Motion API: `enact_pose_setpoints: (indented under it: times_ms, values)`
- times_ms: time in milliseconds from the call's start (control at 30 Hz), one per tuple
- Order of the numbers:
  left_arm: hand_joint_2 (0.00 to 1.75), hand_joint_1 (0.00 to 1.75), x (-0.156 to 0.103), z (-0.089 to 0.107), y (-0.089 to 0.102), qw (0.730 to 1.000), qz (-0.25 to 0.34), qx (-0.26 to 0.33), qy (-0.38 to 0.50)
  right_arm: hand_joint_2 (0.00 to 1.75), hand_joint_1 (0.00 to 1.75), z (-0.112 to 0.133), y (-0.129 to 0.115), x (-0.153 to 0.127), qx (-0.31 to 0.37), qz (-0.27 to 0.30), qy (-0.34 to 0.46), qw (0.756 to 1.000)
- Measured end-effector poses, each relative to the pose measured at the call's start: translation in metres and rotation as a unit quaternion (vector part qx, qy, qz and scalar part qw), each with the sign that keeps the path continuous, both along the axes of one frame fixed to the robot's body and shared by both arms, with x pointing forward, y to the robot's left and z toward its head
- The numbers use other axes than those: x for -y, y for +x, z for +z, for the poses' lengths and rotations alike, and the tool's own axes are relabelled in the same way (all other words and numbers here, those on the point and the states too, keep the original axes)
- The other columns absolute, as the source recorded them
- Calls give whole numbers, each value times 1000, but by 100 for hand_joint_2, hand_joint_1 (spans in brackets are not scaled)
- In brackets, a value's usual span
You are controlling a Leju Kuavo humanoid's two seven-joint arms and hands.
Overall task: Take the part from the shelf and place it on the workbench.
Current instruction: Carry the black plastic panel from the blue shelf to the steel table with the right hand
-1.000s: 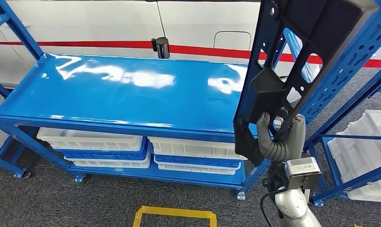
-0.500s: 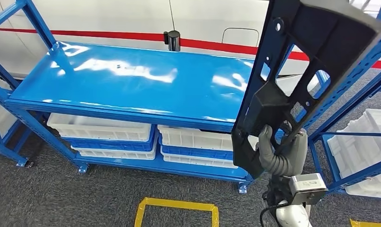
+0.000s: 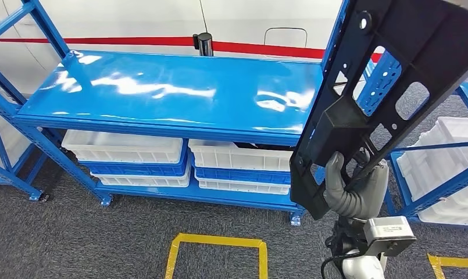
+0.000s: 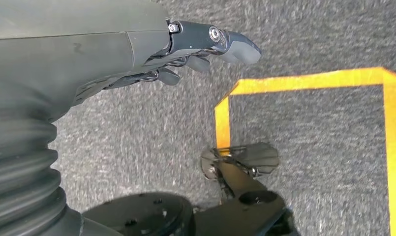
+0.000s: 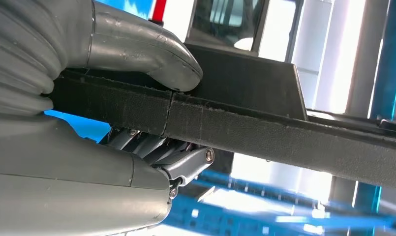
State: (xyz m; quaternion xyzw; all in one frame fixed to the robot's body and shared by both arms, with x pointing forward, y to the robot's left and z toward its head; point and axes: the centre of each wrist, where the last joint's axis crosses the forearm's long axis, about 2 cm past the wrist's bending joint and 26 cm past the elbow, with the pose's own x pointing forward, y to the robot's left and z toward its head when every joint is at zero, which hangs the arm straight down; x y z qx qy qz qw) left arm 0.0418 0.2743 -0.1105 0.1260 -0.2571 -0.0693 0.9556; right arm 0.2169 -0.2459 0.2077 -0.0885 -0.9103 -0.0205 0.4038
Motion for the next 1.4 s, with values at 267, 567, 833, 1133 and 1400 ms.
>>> enact_pose_setpoints:
  times_ms: [267,567,833,1133,1400]
  values:
    - [175,0,1,0,2,1000,1,1,-1,175,175,-1,1,-2,-4,0,2,1000]
    - [175,0,2,0,6,995,72,-66,-38,175,175,12,20,-14,-5,34,9,999]
    - [175,0,1,0,4,992,87,-80,-47,175,175,12,27,-15,12,59,3,998]
    - [175,0,-2,0,1,994,77,-70,-36,175,175,6,23,-16,14,56,0,998]
    - [175,0,-4,0,3,995,70,-58,-31,175,175,3,21,-15,14,55,-4,998]
